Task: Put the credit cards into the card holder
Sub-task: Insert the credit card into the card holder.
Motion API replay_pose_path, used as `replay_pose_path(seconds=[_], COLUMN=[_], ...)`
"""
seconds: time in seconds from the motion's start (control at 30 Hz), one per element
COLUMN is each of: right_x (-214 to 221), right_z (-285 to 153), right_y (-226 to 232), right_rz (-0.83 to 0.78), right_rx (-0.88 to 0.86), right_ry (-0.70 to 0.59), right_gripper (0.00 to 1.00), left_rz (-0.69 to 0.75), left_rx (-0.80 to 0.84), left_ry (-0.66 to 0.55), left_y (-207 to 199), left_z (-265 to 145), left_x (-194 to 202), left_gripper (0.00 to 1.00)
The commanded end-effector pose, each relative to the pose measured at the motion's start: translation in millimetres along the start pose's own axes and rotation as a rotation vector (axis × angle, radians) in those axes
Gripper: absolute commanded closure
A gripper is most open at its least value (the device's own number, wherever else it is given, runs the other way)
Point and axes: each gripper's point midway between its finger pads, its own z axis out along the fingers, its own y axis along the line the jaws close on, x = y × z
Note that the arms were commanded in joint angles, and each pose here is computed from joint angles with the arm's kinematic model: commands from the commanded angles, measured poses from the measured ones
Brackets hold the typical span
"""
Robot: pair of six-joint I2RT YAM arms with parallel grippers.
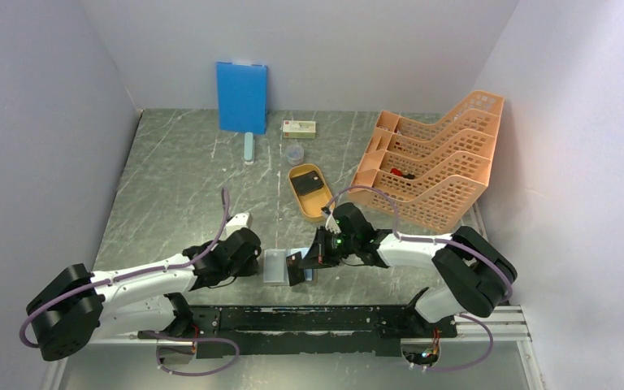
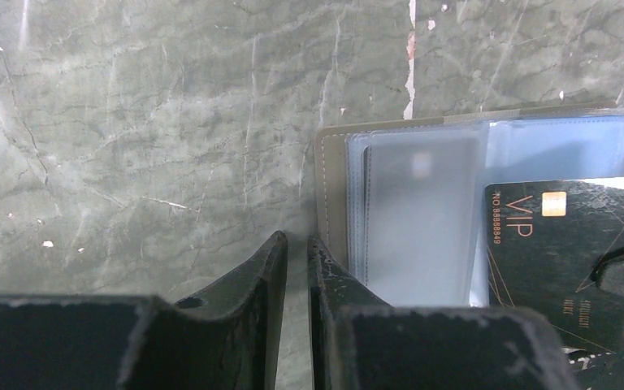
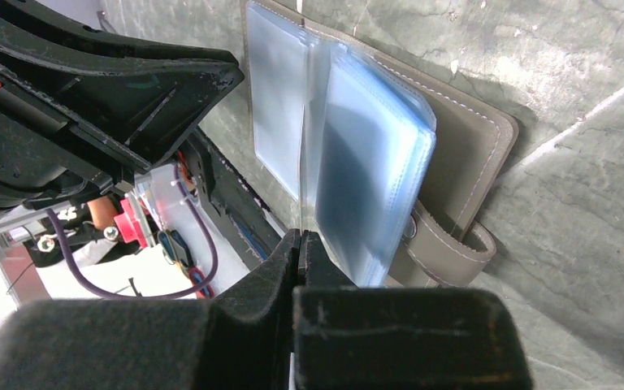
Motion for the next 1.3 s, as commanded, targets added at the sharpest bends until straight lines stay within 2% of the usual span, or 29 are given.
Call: replay_pose_path(seconds=[0.0,0.6,1.27], right_x=[-0.6,2.8,-12.3], right_z=[-1.2,9.1,18.9], right_y=[-2.0,-1.9,-13.6], right_rz=[0.008,0.028,0.078], right_rx=[-0.005,-0.04,0.001], right_ry=[-0.007,0.036,-0.051], right_gripper=[1.0,1.0,1.0], left_rz=[-0.013,-0.014,-0.016], left_rx=[0.002,0.02,0.028], left_ry=[-0.005,0.018,0.029], left_y=[0.8,-1.7,-2.1], left_z=[2.6,5.6,7.5], left_x=[0.5,6.7,10.4], left_gripper=[0.79,0.79,0.8])
